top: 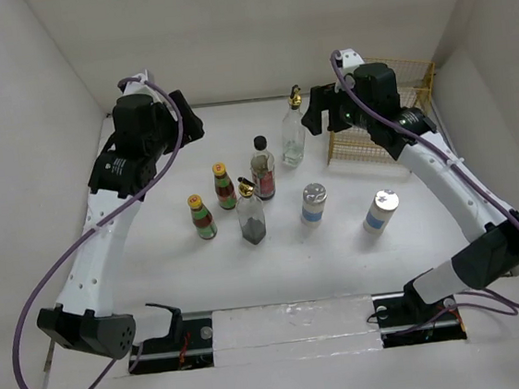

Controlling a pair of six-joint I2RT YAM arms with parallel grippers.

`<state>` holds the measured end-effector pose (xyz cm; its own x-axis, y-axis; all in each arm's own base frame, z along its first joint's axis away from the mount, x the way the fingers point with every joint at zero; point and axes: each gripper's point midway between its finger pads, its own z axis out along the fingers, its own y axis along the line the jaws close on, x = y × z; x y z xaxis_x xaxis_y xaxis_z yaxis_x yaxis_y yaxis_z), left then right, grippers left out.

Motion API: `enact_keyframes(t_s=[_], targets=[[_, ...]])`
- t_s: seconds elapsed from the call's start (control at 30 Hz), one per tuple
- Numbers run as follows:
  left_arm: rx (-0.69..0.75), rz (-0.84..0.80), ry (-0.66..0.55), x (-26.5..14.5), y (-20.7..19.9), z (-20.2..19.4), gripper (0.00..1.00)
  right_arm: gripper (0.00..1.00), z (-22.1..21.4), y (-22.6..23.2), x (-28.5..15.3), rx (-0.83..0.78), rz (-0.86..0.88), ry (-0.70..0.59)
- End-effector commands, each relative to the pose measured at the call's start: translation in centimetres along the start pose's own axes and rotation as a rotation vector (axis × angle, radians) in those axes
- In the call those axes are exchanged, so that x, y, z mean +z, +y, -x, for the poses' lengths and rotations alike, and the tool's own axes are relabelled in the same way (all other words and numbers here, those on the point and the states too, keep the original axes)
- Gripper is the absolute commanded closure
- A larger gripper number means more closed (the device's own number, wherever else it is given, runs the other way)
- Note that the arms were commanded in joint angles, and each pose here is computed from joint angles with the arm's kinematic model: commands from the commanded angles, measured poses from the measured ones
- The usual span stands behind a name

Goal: Organize the condiment bottles

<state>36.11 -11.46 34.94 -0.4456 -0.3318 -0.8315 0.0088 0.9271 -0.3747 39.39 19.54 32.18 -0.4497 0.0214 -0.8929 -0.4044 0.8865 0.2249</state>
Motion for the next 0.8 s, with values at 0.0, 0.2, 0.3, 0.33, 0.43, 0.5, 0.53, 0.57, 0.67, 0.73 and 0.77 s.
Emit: enact_keyframes(t_s=[0.0, 0.2, 0.3, 0.33, 0.43, 0.5, 0.53, 0.57, 0.67, 0.73, 0.77], targets=[[-0.029, -0.055, -0.064, -2.0, -1.1, 2.0, 0.20, 0.15, 1.8, 0.5, 0.5, -0.033, 0.014, -0.072], [-0.009, -0.063, -0.102, -2.7, -2.4, 2.8, 0.29, 0.83, 1.6, -0.5, 2.0, -0.053, -0.025, -0.098], [-0.002, -0.062, -0.075, -1.9, -2.7, 2.2, 0.45, 0.91, 1.3, -1.3, 2.7, -0.081, -0.051, -0.100], [-0.002, -0.062, -0.075, -1.9, -2.7, 2.2, 0.50, 0.83, 1.5, -1.3, 3.1, -0.091, -0.050, -0.110], [0.005, -0.082, -0.091, -2.2, -3.1, 2.8, 0.55, 0.36, 1.9, -1.5, 3.6, -0.138, -0.047, -0.148], [0.005, -0.083, -0.093, -2.0, -3.3, 3.0, 0.55, 0.22, 1.4, -1.8, 4.3, -0.169, -0.049, -0.151], [0.005, -0.083, -0.093, -2.0, -3.3, 3.0, 0.55, 0.19, 1.2, -1.7, 4.8, -0.170, -0.038, -0.151], [0.005, -0.094, -0.087, -2.1, -3.4, 2.9, 0.54, 0.19, 1.4, -1.8, 5.2, -0.183, -0.038, -0.161], [0.008, -0.106, -0.068, -1.9, -3.6, 2.3, 0.52, 0.17, 0.9, -1.3, 7.1, -0.195, 0.007, -0.139], [-0.002, -0.111, -0.075, -1.9, -3.7, 2.5, 0.52, 0.17, 1.2, -1.2, 8.5, -0.206, 0.015, -0.140], [-0.002, -0.111, -0.075, -1.9, -3.7, 2.5, 0.52, 0.17, 1.5, -1.1, 8.8, -0.216, 0.024, -0.142]])
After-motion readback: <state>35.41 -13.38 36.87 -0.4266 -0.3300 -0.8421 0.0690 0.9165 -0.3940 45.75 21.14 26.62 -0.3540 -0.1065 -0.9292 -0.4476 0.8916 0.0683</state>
